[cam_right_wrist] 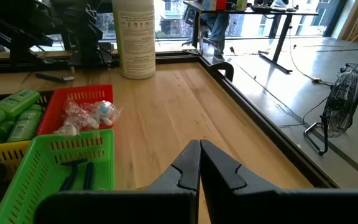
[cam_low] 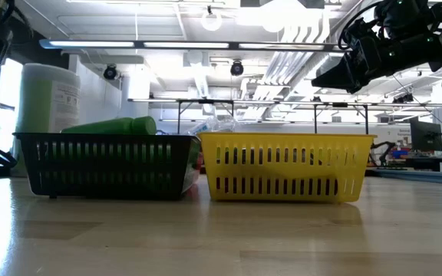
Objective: Pick & Place Travel size toiletries
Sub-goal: Put the blue razor into the green bin
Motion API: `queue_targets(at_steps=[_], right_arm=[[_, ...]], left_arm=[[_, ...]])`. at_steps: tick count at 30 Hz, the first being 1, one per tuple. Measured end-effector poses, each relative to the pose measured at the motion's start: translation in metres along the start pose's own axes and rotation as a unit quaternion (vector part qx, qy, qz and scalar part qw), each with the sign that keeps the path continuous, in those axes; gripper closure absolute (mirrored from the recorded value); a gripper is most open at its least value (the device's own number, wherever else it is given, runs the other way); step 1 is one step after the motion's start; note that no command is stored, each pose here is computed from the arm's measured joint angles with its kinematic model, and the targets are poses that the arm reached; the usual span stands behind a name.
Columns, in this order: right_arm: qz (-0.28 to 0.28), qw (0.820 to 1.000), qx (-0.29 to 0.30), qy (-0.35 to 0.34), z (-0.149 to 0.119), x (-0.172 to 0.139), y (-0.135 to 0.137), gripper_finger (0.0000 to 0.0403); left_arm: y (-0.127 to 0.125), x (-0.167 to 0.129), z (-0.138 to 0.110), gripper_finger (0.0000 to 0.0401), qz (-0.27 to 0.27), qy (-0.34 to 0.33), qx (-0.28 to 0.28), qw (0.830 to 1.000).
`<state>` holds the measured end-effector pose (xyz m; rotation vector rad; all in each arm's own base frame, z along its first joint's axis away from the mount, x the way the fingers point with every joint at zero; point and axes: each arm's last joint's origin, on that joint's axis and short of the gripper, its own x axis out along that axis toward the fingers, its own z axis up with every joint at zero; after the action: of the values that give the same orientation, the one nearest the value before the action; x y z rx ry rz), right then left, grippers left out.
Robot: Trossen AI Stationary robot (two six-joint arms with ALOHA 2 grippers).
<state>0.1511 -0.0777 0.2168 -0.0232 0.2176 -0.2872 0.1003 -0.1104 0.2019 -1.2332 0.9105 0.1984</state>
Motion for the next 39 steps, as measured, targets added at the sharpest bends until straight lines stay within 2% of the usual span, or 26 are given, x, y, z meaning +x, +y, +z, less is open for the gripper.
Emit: queue_targets(at_steps=[7,11,14,16,18,21,24,27,39], right_arm=[[0.0,1.0,0.0,0.0,0.0,0.0,0.0,0.04],[0.0,1.0,0.0,0.0,0.0,0.0,0.0,0.04],[0.0,1.0,0.0,0.0,0.0,0.0,0.0,0.04],[0.0,1.0,0.0,0.0,0.0,0.0,0.0,0.04],[0.0,1.0,0.0,0.0,0.0,0.0,0.0,0.04],[0.0,1.0,0.0,0.0,0.0,0.0,0.0,0.04],[0.0,1.0,0.0,0.0,0.0,0.0,0.0,0.04],[0.0,1.0,0.0,0.001,0.0,0.0,0.0,0.04],[0.001,1.0,0.002,0.013,-0.002,0.0,0.0,0.04]], left_arm=[[0.005,0.02,-0.007,0.0218,0.065,0.012,-0.012,0.998],[0.001,0.024,-0.01,0.0261,0.074,0.021,-0.053,0.996],[-0.013,0.021,-0.01,0.0298,0.074,0.016,-0.072,0.995],[-0.027,0.017,-0.009,0.0324,0.079,0.01,-0.063,0.995],[-0.038,0.012,-0.007,0.0351,0.101,0.002,-0.029,0.994],[-0.047,0.004,-0.004,0.039,0.167,-0.01,0.003,0.986],[-0.046,-0.004,-0.001,0.0393,0.254,-0.021,0.004,0.967],[-0.039,-0.004,-0.001,0.039,0.316,-0.028,-0.007,0.948],[-0.015,0.033,-0.009,0.0399,0.433,-0.036,-0.042,0.9]])
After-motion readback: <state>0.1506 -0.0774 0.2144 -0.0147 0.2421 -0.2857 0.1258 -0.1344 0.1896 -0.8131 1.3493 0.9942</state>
